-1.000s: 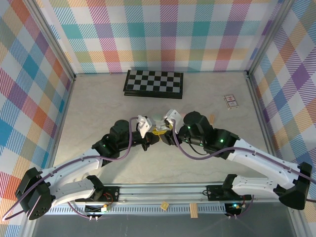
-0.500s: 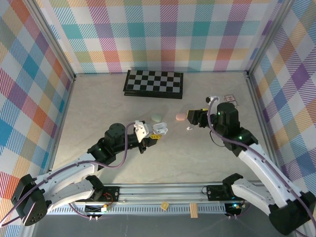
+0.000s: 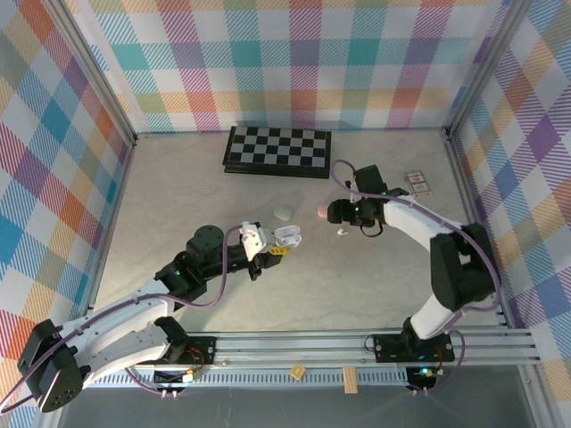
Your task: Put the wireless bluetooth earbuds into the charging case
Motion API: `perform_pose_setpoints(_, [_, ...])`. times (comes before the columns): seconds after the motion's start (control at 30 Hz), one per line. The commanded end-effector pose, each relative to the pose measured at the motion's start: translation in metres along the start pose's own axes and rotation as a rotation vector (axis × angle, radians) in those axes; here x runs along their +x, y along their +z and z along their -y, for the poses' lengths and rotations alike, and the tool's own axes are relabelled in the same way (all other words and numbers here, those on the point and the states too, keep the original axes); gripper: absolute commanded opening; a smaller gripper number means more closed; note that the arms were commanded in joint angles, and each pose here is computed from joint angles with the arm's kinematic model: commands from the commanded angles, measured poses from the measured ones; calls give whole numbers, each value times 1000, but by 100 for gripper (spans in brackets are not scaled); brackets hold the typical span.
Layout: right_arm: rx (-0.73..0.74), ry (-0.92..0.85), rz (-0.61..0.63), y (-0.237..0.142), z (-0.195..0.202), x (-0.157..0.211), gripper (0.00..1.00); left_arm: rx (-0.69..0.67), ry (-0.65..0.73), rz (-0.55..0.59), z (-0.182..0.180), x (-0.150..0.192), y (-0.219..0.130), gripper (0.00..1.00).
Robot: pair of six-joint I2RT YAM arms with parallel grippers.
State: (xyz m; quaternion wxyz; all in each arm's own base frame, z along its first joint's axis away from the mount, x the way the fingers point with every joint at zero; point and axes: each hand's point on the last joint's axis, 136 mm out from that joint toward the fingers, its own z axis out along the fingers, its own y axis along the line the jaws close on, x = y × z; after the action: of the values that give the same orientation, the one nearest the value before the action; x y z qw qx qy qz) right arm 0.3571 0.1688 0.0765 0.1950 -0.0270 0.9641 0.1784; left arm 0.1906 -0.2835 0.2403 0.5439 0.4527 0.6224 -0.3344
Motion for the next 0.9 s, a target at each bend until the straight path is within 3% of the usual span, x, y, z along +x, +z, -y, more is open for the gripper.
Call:
perform_pose_setpoints(0.0, [-31,-35,-51,11,-5,-3,73,5,9,16,2,-2,-4,13])
perform_pose_setpoints(0.4, [-62,-19,-238,43,0,32,76,5,5,19,3,-2,-5,13])
perform_pose_setpoints(0.7, [-148,39,-284,21,-13,67,72,-6,8,14,1,2,-5,13])
perform_pose_setpoints(0.87, [-139,45,-237,2,-14,66,69,-8,3,26,1,0,-5,13])
